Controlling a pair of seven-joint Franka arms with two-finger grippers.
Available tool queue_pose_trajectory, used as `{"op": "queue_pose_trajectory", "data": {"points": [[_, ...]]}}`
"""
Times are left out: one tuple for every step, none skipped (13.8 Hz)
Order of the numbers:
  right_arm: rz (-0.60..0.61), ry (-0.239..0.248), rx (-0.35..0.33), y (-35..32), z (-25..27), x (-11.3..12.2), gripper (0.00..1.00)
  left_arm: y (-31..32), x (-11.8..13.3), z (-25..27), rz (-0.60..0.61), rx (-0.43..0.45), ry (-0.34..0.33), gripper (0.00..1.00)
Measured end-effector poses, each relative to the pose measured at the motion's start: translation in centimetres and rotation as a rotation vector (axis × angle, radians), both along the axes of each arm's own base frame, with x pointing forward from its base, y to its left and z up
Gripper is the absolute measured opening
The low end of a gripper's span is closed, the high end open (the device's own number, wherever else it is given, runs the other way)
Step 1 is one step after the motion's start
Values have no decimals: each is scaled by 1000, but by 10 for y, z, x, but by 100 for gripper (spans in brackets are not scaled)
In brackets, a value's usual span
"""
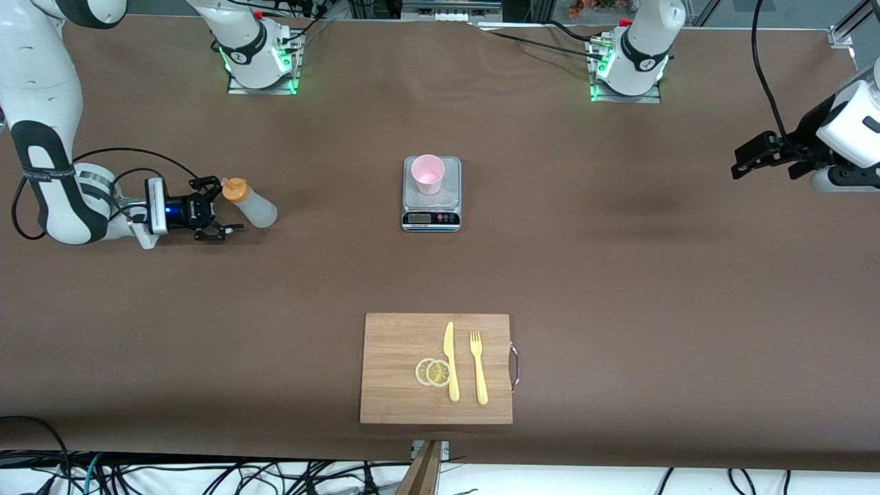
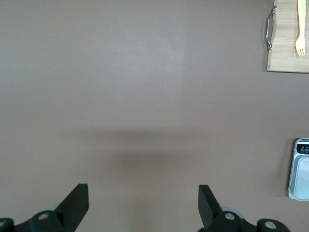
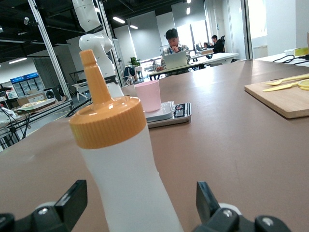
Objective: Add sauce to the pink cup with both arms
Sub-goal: 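Grasp the white squeeze bottle with the right gripper and lift it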
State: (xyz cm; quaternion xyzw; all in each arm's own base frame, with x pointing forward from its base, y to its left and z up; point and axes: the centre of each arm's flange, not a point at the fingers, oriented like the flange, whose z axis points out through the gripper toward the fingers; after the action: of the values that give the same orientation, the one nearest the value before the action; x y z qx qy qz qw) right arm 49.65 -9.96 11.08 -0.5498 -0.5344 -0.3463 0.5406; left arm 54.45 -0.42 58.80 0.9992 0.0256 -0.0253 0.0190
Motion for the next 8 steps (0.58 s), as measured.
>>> {"op": "queue_pose_trajectory", "data": {"points": [[-5,-2,7,4,-1,1,100,0,0,0,0,0,0,100],[-7,-3,14,10,-1,2,100,0,0,0,0,0,1,100],[-9,-4,19,17,-1,4,100,0,0,0,0,0,1,100],[-6,-6,19,24,-2,5,100,0,0,0,0,0,1,100],[-3,-8,18,30,-3,6,100,0,0,0,0,0,1,100],[4,-7,16,35,-4,6,100,0,0,0,0,0,1,100],[9,-5,16,38,-5,5,100,0,0,0,1,0,1,100],[12,1,17,40,-6,3,100,0,0,0,1,0,0,100]]}}
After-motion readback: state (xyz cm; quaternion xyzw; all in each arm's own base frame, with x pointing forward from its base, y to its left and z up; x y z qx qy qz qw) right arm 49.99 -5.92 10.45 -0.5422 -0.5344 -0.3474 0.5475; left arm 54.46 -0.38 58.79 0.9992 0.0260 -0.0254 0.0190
